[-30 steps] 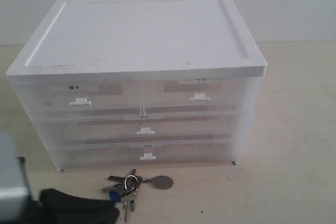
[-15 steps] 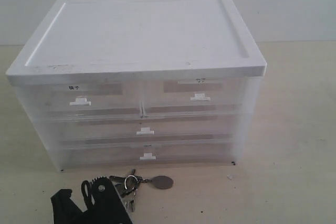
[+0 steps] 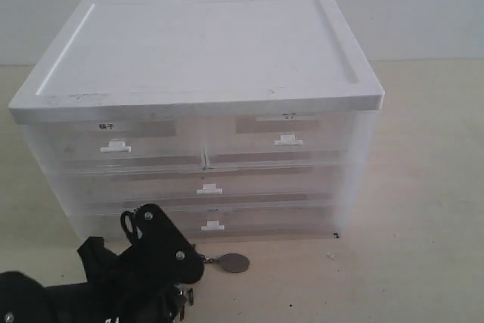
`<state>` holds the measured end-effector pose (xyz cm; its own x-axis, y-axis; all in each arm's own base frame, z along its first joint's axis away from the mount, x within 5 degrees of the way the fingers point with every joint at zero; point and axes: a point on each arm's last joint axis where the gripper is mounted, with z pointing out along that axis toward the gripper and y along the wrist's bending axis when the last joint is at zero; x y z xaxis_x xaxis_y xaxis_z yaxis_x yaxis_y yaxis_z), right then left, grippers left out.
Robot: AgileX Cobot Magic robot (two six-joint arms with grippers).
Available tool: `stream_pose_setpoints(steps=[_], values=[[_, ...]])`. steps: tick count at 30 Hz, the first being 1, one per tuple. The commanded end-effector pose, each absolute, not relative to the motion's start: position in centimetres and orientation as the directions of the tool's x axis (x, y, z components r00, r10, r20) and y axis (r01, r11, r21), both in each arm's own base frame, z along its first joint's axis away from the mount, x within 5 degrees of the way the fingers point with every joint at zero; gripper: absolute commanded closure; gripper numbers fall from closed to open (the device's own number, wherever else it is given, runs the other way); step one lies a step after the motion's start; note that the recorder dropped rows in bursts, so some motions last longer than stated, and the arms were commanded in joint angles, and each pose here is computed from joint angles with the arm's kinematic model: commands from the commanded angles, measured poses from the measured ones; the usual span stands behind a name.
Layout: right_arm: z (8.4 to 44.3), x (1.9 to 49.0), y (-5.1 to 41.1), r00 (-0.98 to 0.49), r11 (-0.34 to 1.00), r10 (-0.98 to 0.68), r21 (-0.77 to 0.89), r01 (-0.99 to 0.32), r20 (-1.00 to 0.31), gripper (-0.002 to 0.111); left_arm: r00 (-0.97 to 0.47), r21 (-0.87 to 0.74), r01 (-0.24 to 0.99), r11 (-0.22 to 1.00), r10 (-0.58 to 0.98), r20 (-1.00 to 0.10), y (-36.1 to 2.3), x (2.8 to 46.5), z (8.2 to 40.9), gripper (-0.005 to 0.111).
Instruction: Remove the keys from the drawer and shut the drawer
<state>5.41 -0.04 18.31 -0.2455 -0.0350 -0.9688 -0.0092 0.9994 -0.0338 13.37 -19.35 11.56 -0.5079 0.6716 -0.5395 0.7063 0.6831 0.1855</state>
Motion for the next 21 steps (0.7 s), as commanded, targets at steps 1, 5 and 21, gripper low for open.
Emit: stream_pose_setpoints(steps=[1,5,21], values=[[18.4,5.4,0.0,-0.232,0.999,-0.033,-0.033,-0.007,-0.972,0.108,-0.498,0.115,0.748,0.654,0.667,-0.555,-20.7,14.5,12.4,0.102],[18.4,5.4,0.0,-0.232,0.999,-0.033,-0.033,-0.007,-0.972,0.108,-0.507,0.067,0.768,0.637,0.669,-0.544,-20.8,14.1,12.3,0.102],[18.4,5.4,0.0,-0.238,0.999,-0.033,-0.033,-0.007,-0.971,0.108,-0.543,0.158,0.724,0.671,0.696,-0.469,-19.6,14.5,9.9,0.102]])
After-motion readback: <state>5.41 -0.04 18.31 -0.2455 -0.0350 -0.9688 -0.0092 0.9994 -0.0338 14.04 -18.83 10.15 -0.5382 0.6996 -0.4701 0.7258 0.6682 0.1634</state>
